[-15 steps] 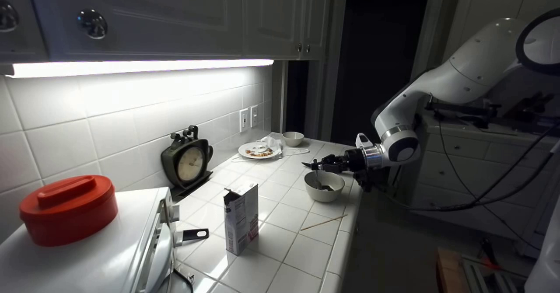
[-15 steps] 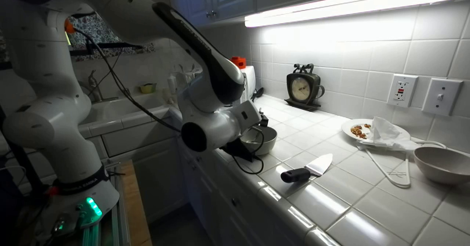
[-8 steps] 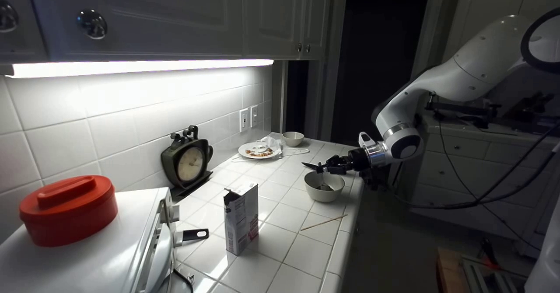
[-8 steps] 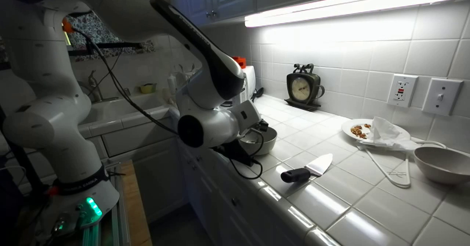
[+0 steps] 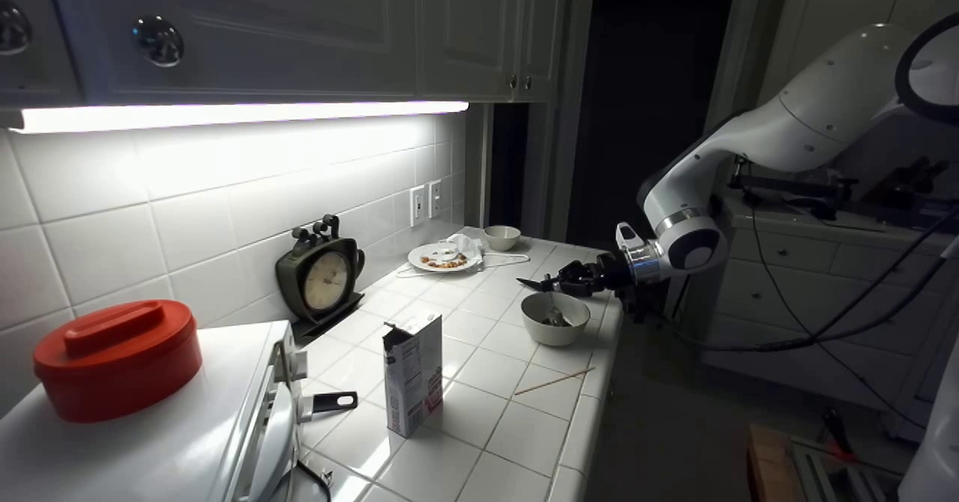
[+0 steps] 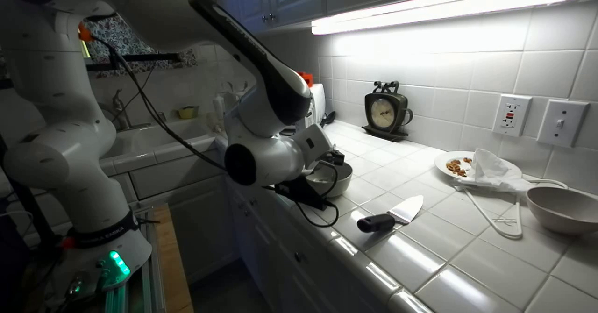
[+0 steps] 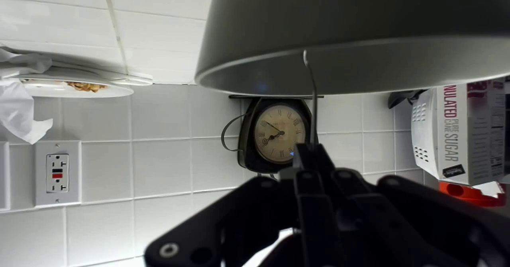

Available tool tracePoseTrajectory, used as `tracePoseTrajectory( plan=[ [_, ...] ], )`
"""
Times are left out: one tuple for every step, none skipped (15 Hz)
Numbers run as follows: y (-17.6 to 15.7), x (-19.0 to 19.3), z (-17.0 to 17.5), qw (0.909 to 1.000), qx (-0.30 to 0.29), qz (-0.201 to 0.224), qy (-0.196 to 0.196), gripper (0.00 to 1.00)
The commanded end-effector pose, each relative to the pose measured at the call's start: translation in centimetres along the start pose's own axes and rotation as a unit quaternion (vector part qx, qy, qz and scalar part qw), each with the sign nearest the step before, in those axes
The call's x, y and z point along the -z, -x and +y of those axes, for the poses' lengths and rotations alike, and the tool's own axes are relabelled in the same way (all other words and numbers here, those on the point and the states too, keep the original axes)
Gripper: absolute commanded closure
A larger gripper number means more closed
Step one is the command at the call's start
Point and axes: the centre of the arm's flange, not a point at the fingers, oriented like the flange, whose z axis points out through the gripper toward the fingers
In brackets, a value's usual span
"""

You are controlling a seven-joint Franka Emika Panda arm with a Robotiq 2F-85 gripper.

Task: Use the spoon to stir up the contents in the bowl

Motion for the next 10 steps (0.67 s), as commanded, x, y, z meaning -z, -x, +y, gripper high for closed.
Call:
tracePoseTrajectory(
  plan=[
    [0.47, -1.25, 0.05, 0.9991, 0.024, 0.029, 0.018, 0.99],
    [0.55, -1.53, 0.02, 0.9987, 0.028, 0.037, 0.021, 0.99],
    [0.61, -1.72, 0.0, 0.9983, 0.03, 0.043, 0.023, 0.99],
    [0.68, -1.88, -0.03, 0.9981, 0.03, 0.05, 0.022, 0.99],
    [0.78, -1.99, -0.1, 0.998, 0.027, 0.054, 0.019, 0.99],
    [0.92, -2.1, -0.16, 0.9981, 0.023, 0.056, 0.015, 0.99],
    [1.03, -2.16, -0.25, 0.998, 0.019, 0.059, 0.012, 0.99],
    [1.13, -2.18, -0.39, 0.9981, 0.014, 0.06, 0.006, 0.99],
    [1.17, -2.15, -0.55, 0.9981, 0.009, 0.061, -0.001, 0.99],
    [1.19, -2.07, -0.67, 0.9981, 0.006, 0.061, -0.007, 0.99]
  ],
)
